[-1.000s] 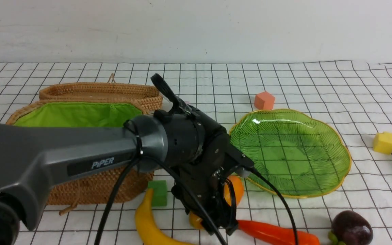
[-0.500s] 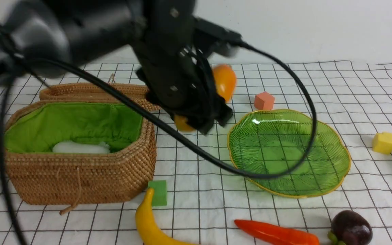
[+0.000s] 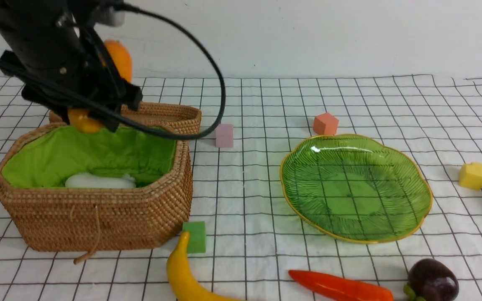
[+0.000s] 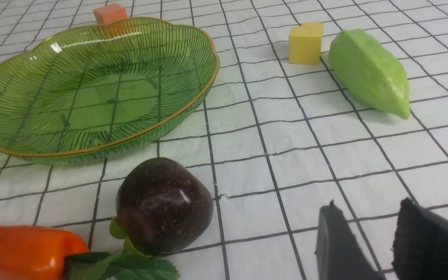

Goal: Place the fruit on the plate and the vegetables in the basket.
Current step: Grab the mango with your left arm and place it on the right plate

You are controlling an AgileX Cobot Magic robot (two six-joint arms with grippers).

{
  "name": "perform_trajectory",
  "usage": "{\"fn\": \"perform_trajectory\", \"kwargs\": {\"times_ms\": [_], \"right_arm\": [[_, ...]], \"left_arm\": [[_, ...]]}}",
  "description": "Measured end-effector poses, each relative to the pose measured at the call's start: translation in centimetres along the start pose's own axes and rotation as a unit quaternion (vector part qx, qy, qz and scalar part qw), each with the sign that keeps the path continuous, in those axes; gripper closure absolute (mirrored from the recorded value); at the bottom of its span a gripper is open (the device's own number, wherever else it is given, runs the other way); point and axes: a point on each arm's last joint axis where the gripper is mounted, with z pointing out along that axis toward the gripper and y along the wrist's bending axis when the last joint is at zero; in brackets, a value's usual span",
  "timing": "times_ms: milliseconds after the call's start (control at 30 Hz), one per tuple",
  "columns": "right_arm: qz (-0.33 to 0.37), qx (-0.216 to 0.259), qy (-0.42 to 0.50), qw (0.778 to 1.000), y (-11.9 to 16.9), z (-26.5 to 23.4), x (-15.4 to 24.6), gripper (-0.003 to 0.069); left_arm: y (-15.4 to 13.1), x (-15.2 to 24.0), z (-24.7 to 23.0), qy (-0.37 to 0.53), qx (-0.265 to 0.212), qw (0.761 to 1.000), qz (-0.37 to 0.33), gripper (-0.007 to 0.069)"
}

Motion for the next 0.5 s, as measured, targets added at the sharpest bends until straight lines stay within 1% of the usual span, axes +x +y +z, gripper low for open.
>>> {"fn": "perform_trajectory", "kwargs": {"times_ms": [100, 133, 267, 367, 400, 433, 500], "right_arm": [[0.0, 0.0, 0.0, 1.0, 0.0, 0.0, 0.0, 0.0414], [0.0, 0.0, 0.0, 1.0, 0.0, 0.0, 0.0, 0.0414], [0.0, 0.0, 0.0, 1.0, 0.0, 0.0, 0.0, 0.0414], [0.0, 0.0, 0.0, 1.0, 0.0, 0.0, 0.0, 0.0414], [0.0, 0.0, 0.0, 1.0, 0.0, 0.0, 0.0, 0.0414], [0.0, 0.0, 0.0, 1.0, 0.0, 0.0, 0.0, 0.0414], [0.0, 0.0, 0.0, 1.0, 0.0, 0.0, 0.0, 0.0414]], "left_arm": [[-0.5, 0.2, 2.0, 0.012, -0.001, 1.0, 0.002, 0.0153], [-1.1, 0.1, 2.6, 0.011, 0.021, 1.0, 0.006, 0.0153], [-2.6, -0.1, 2.3, -0.008, 0.107, 0.994, 0.019, 0.0153], [-4.6, -0.3, 1.7, -0.023, 0.182, 0.983, 0.032, 0.0153], [-4.8, -0.3, 1.7, -0.025, 0.187, 0.981, 0.033, 0.0153], [-6.4, -0.4, 1.1, -0.044, 0.216, 0.974, 0.053, 0.0153], [-9.5, -0.5, 0.1, -0.079, 0.258, 0.96, 0.073, 0.0153]]}}
